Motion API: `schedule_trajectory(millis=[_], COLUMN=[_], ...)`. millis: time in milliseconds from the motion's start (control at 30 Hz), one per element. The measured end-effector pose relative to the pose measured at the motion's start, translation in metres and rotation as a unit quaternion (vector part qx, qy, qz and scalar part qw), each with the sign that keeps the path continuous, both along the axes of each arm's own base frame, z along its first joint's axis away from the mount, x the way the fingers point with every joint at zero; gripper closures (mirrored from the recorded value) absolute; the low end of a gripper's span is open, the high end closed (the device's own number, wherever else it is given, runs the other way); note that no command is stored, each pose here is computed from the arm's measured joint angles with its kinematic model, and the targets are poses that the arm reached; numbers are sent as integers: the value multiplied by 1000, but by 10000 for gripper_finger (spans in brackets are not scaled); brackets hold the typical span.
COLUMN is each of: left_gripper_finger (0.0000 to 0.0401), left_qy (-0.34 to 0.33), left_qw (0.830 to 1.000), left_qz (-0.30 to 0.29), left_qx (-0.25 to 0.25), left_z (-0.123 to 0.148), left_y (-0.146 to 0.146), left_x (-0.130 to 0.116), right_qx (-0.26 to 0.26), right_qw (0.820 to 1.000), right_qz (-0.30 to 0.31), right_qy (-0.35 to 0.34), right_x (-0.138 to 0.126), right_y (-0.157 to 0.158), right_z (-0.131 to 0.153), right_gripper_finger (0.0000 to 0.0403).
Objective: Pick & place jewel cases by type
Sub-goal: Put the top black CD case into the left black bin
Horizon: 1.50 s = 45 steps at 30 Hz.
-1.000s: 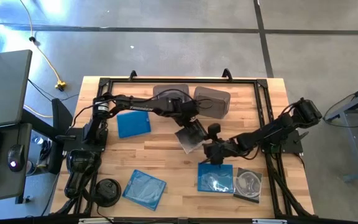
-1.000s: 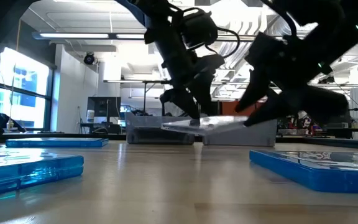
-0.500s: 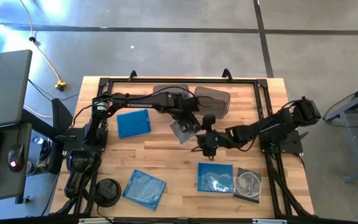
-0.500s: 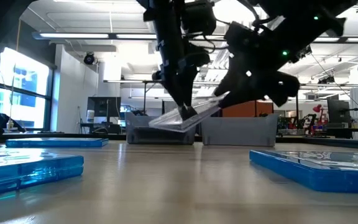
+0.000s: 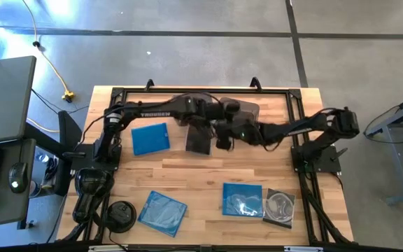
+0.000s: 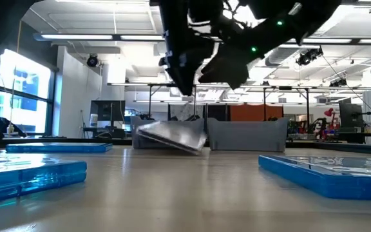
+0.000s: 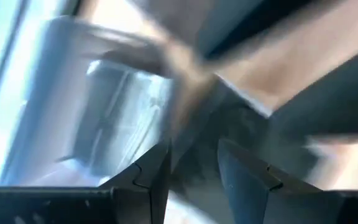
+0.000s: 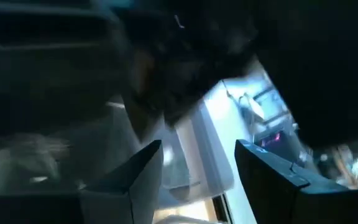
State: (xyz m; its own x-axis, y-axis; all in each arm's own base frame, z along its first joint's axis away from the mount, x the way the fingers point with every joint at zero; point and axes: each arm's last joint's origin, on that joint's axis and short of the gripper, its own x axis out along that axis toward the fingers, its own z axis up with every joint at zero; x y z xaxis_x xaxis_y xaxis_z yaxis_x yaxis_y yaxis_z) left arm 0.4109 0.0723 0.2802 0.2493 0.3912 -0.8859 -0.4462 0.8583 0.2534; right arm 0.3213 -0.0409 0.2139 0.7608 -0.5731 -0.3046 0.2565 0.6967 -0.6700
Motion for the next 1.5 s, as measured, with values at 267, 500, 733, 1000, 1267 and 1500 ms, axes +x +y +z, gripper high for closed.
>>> schedule_trajectory(millis=[267, 500, 733, 1000, 1267, 1500], left_gripper_finger=[273, 299, 347, 378, 389, 389], left_qy=[117, 114, 69, 30, 11, -1], left_qw=[990, 989, 991, 986, 990, 990], left_qz=[63, 79, 100, 153, 124, 91], left_qx=[54, 42, 52, 65, 63, 109], left_z=[16, 43, 56, 8, -22, -11], left_y=[4, -17, -60, -108, -114, -105], left_x=[-28, -49, -81, -119, -129, -132], right_qx=[17, 97, 212, 215, 254, 269], right_qw=[996, 993, 972, 970, 963, 959], right_qz=[-15, 45, 97, 110, 93, 86], right_qy=[82, 57, 28, 13, 3, -19], right_x=[-7, -4, 1, 26, 32, 34], right_y=[9, 26, 34, 41, 37, 35], right_z=[-14, -17, -24, -68, -80, -80], right_gripper_finger=[206, 206, 206, 206, 206, 206])
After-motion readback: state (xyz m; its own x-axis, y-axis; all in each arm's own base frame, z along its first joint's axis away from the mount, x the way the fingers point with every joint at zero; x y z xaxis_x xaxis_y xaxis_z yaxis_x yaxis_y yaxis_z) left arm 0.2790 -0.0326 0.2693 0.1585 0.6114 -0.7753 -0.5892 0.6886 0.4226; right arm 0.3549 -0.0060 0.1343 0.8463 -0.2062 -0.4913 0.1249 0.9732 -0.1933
